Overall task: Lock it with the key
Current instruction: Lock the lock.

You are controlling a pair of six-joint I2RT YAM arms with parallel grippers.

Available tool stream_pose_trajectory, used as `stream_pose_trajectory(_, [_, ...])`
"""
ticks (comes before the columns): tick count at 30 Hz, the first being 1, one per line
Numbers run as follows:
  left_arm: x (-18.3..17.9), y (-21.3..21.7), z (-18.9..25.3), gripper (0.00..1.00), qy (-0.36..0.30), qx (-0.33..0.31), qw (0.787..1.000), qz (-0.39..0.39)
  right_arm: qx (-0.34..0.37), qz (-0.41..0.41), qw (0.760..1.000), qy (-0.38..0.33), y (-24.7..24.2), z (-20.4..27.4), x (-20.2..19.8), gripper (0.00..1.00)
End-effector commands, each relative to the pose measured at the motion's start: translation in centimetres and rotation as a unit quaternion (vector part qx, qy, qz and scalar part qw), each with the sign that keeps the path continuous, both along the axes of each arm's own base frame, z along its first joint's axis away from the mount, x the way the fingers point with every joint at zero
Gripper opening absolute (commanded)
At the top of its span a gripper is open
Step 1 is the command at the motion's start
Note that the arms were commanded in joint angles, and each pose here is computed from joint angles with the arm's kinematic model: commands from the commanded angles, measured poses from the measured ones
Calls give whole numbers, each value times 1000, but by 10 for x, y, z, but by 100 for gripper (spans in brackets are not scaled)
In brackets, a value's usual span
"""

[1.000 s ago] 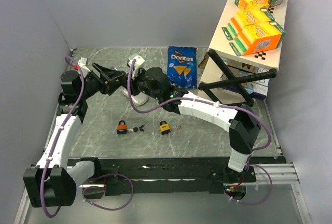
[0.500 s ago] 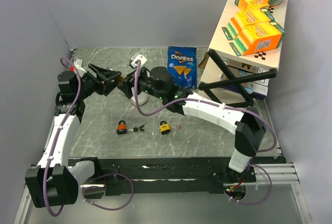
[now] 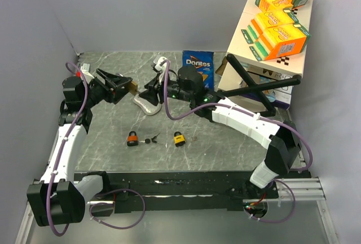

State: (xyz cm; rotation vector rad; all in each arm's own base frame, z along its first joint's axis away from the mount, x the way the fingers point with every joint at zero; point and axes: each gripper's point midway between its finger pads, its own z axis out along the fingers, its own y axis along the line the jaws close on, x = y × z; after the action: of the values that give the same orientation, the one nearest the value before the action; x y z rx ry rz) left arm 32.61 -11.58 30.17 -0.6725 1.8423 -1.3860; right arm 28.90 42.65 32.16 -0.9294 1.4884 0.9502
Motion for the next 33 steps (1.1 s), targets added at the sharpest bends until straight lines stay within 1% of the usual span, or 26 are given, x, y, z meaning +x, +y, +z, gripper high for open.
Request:
stream_pose_trajectory(1, [-8,-4,56,1,-90,-1,996,-15,25,33,999,-15,9,29,-11,52])
stream_pose_trajectory(6, [-9,-4,56,1,-91,0,996,-16,19,26,999,-15,16,24,-2,50])
stream_pose_trajectory(8, [-9,-4,57,1,-92,1,996,-15,18,24,999,-14,17,24,-1,47])
stream_pose_trajectory(11, [-10,-4,55,1,-91,-1,996,-15,13,22,1000,-11,21,20,1,45])
stream_pose_trajectory(13, [-10,-4,56,1,-92,-1,996,-15,6,22,999,-23,24,19,3,44])
stream_pose_trajectory(17, [-10,-4,56,1,-92,-1,996,-15,-3,21,1000,-22,28,12,8,43])
stream_pose_trajectory(22, [-9,-4,57,1,-93,0,996,-14,-15,21,1000,-18,31,2,10,38])
stream_pose_trajectory(23, [-9,-4,57,1,-93,0,996,-14,-17,22,999,-18,32,1,10,35])
stream_pose_trajectory(25, [-8,-4,59,1,-94,0,995,-15,-21,23,999,-15,31,-3,10,33])
stream_pose_trajectory(31, [-5,-3,60,1,-94,-2,996,-12,-25,29,999,-18,34,-5,8,19])
stream_pose_trajectory(32, [-5,-3,60,1,-93,-2,996,-11,-25,28,999,-19,33,-6,8,15])
stream_pose_trajectory(33, [-4,-3,60,1,-93,-3,996,-11,-25,30,999,-21,33,-5,6,12])
